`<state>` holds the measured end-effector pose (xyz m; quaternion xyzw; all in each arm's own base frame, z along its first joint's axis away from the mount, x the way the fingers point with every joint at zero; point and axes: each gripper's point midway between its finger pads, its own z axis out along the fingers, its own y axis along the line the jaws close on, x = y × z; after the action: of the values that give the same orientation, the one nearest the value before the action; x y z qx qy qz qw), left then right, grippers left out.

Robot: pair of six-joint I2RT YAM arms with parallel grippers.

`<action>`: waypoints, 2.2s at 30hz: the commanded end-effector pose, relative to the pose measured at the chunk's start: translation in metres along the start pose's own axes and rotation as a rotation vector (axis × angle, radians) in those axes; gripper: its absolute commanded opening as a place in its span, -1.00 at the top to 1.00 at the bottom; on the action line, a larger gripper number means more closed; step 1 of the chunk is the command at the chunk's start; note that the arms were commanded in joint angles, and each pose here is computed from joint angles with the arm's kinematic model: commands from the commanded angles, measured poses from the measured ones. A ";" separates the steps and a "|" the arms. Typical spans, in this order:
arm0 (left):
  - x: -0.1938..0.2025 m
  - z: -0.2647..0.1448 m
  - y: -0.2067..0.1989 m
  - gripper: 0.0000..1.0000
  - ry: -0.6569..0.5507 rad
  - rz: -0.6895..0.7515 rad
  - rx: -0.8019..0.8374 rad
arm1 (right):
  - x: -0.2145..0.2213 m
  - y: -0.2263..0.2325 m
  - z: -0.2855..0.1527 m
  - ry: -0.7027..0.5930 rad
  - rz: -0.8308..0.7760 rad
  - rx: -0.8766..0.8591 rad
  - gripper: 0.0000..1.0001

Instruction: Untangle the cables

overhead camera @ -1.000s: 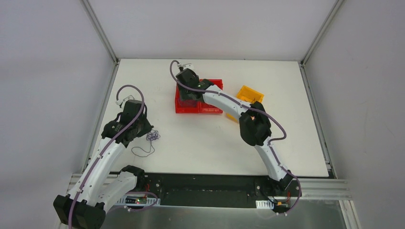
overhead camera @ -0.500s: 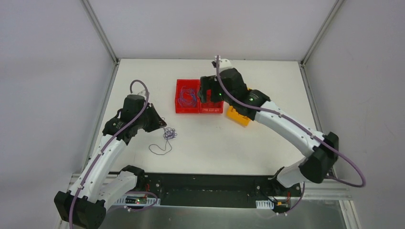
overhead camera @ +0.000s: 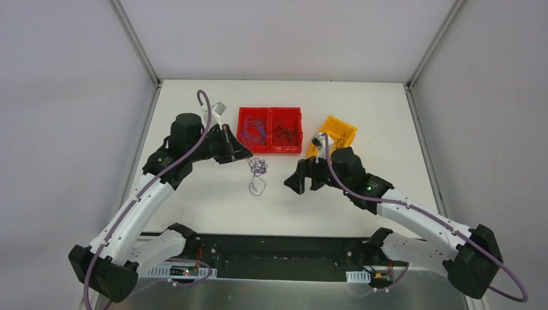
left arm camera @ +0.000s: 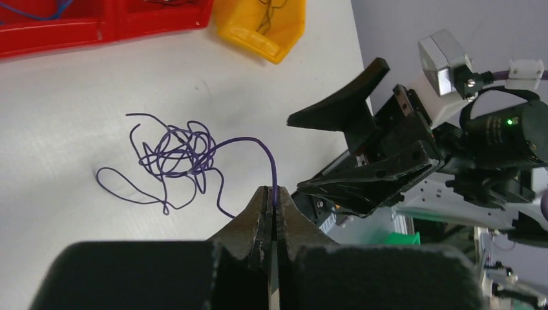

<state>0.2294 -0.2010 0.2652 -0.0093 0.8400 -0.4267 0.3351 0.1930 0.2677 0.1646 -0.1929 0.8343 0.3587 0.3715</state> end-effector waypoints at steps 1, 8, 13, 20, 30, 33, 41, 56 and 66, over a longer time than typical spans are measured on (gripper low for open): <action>-0.006 0.006 -0.059 1.00 0.021 0.082 0.190 | -0.028 0.039 -0.003 -0.143 0.002 -0.207 -0.96; -0.009 0.007 -0.095 1.00 0.034 0.118 0.281 | -0.034 0.043 0.002 -0.169 -0.010 -0.235 -0.90; -0.014 0.004 -0.110 1.00 0.024 0.106 0.347 | -0.028 0.050 0.006 -0.164 -0.007 -0.295 -0.90; -0.018 0.001 -0.123 1.00 0.013 0.086 0.408 | -0.028 0.062 0.016 -0.170 -0.010 -0.373 -0.86; -0.027 -0.002 -0.133 1.00 -0.028 0.062 0.446 | -0.024 0.065 0.048 -0.178 0.061 -0.373 -0.55; -0.031 -0.001 -0.128 1.00 -0.061 0.046 0.420 | -0.026 0.064 0.051 -0.187 0.086 -0.363 0.33; -0.087 -0.059 0.039 1.00 -0.424 -0.089 -0.359 | 0.001 -0.008 0.032 -0.165 0.206 -0.013 1.00; -0.093 -0.218 0.153 1.00 -0.703 -0.091 -1.283 | 0.016 -0.166 -0.106 -0.364 0.477 0.807 1.00; -0.083 -0.189 0.147 1.00 -0.638 -0.089 -1.113 | -0.060 -0.107 -0.087 -0.329 0.356 0.540 1.00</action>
<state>0.2266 0.0598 0.2857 -0.3642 0.7815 0.1039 0.4958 0.2378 0.1061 0.1486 0.1715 0.8638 0.1520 0.4488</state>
